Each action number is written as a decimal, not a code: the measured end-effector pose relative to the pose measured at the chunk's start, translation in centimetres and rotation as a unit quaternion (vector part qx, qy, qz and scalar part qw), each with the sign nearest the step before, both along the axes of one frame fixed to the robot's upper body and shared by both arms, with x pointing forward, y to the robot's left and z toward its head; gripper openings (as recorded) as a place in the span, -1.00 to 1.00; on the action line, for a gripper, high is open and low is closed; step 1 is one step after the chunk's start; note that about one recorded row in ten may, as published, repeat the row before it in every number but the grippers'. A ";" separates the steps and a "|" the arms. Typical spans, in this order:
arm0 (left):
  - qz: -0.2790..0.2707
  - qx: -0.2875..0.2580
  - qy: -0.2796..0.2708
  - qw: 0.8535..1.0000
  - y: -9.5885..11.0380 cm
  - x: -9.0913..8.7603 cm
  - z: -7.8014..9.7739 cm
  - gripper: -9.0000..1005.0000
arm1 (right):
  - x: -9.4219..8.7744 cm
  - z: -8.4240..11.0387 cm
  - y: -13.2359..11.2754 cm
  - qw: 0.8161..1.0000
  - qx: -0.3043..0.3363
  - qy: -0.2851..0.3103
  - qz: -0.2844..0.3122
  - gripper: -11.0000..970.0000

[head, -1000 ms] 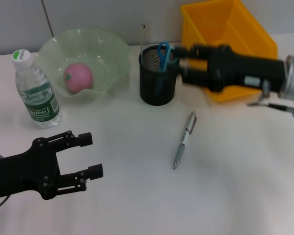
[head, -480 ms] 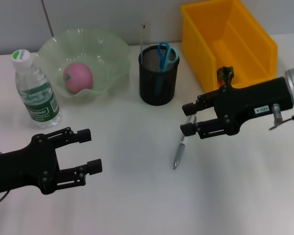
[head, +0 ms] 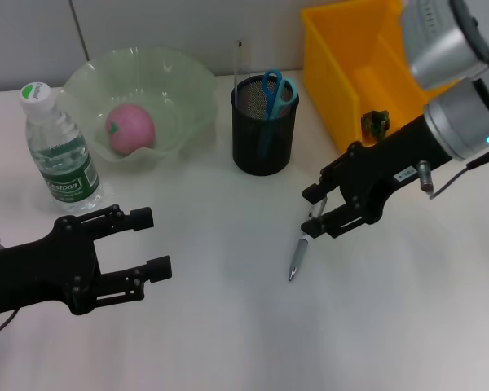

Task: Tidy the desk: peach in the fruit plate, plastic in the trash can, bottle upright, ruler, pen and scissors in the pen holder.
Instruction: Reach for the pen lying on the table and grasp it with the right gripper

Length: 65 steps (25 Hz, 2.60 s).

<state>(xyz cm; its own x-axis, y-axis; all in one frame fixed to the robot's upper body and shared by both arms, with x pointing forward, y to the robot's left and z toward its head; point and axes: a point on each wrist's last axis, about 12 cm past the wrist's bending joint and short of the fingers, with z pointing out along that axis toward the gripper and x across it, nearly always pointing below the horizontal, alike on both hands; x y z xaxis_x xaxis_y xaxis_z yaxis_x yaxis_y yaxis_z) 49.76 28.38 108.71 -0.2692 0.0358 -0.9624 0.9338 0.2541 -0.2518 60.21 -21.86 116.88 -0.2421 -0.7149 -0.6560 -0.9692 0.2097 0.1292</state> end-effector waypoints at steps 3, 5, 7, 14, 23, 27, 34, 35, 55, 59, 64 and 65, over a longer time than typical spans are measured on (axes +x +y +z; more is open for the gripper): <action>0.001 -0.001 0.000 1.000 0.1 0.0 0.1 0.59 | 0.2 -0.1 0.5 1.000 -0.025 -0.002 0.006 0.13; 0.002 -0.002 0.000 1.000 0.1 0.0 0.1 0.59 | 0.3 -0.1 0.7 0.999 -0.039 -0.001 0.007 0.12; 0.003 -0.003 -0.001 1.000 0.1 0.0 0.1 0.59 | 0.4 -0.1 1.0 0.999 -0.051 -0.001 0.010 0.12; 0.004 -0.005 0.000 1.000 0.2 0.0 0.1 0.59 | 0.5 -0.3 1.8 0.996 -0.084 -0.006 0.024 0.11; 0.013 -0.006 0.005 1.000 0.3 0.1 0.1 0.59 | 0.6 0.3 3.9 0.985 -0.135 -0.042 0.095 0.10; 0.034 0.006 0.014 0.999 0.5 0.4 -0.3 0.59 | 0.6 0.6 5.4 0.973 -0.174 -0.067 0.137 0.09; 0.045 0.019 0.003 0.999 0.7 1.0 -0.2 0.59 | 1.1 0.5 7.2 0.951 -0.235 -0.103 0.172 0.08; 0.045 0.019 0.003 0.999 0.7 1.0 -0.2 0.59 | 1.1 0.4 7.5 0.946 -0.243 -0.113 0.184 0.08; 0.115 0.003 0.003 0.993 1.6 1.3 -0.5 0.59 | 0.6 0.9 9.2 0.845 -0.326 -0.214 0.365 0.05; 0.117 0.003 0.005 0.993 1.6 1.2 -0.6 0.59 | 0.3 0.7 9.9 0.832 -0.322 -0.220 0.395 0.04; 0.121 0.004 0.006 0.993 1.6 1.2 -0.7 0.59 | 0.6 0.7 10.4 0.821 -0.312 -0.225 0.423 0.04; 0.121 0.004 0.006 0.993 1.6 1.2 -0.7 0.59 | 0.6 0.7 10.5 0.819 -0.310 -0.227 0.427 0.03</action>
